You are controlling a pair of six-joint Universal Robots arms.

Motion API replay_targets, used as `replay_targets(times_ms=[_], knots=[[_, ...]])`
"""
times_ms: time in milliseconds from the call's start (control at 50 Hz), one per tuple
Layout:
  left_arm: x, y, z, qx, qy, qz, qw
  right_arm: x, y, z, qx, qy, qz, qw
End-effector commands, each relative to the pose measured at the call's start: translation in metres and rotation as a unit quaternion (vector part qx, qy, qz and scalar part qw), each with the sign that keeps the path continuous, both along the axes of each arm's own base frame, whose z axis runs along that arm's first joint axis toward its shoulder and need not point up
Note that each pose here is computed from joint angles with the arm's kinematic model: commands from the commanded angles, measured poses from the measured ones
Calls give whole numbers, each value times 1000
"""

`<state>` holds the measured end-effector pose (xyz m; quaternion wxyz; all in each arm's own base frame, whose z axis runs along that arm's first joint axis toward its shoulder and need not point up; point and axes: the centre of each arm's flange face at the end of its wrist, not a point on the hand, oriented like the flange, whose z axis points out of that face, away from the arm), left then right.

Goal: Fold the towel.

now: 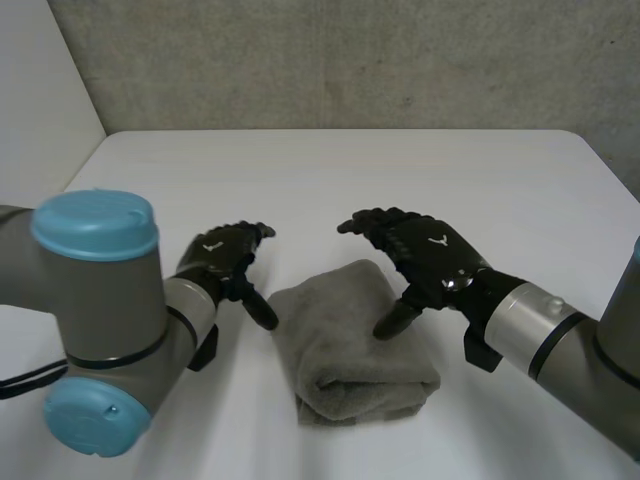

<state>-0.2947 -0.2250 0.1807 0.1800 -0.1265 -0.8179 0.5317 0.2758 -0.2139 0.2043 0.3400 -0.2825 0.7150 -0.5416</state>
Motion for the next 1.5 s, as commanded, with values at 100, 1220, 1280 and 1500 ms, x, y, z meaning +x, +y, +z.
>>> replay_targets(times_ms=[100, 1220, 1280, 1500], knots=[[-18, 17, -31, 63, -1, -17, 998, -5, -28, -60, 89, 30, -13, 995], [23, -20, 85, -94, -36, 72, 992, -51, -96, 97, -169, 62, -253, 951], [27, -22, 90, -100, -49, 95, 989, -52, -98, 92, -153, 71, -258, 951], [29, -27, 101, -110, -28, 92, 989, -51, -96, 88, -139, 72, -248, 956]])
